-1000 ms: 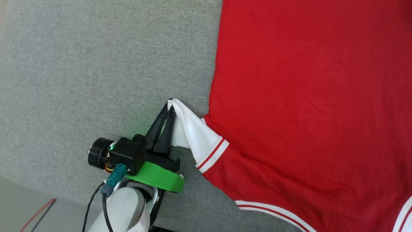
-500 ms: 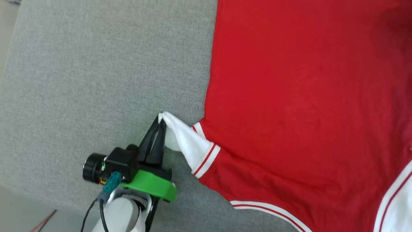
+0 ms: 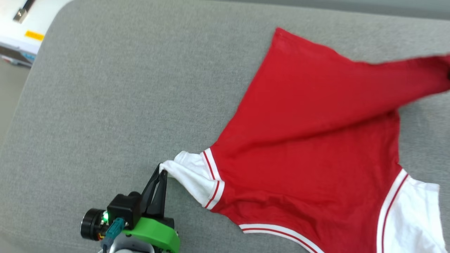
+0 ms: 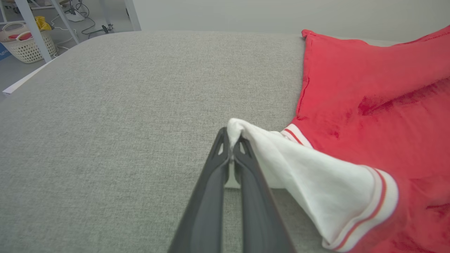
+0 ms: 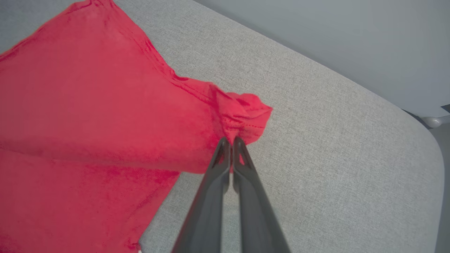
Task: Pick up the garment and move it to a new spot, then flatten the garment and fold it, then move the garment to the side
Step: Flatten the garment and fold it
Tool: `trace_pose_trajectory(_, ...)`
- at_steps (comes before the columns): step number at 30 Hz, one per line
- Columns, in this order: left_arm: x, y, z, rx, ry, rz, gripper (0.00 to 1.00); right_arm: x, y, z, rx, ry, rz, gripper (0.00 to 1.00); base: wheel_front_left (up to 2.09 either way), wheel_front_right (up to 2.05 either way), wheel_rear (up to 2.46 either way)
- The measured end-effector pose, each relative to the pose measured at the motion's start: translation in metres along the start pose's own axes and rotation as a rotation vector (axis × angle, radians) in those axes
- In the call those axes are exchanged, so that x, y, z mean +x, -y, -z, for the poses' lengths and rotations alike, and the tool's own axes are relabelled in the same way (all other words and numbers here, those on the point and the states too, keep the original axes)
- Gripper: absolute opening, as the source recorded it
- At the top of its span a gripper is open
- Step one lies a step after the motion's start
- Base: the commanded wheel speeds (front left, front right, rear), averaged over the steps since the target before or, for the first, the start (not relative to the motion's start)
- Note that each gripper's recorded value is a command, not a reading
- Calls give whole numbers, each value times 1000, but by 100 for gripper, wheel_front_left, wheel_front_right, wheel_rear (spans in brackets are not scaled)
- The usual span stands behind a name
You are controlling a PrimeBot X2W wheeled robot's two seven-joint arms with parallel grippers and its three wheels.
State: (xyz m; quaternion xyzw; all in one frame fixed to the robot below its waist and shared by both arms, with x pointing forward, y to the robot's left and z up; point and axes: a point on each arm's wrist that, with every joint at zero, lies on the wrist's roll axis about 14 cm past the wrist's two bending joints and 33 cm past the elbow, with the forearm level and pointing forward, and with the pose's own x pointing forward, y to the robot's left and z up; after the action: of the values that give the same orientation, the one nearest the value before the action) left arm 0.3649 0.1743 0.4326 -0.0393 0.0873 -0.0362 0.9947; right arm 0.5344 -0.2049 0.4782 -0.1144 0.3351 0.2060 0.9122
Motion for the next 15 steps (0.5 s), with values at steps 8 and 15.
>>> trace_pose_trajectory(8, -17, 11, -15, -7, 48, 20, 0, -80, 5, 104, 142, -100, 47, 0, 0, 0, 0)
trace_pose_trajectory(15, -19, 20, -23, -7, 74, 52, 0, -119, -14, 189, 321, -212, 69, 0, 0, 0, 0)
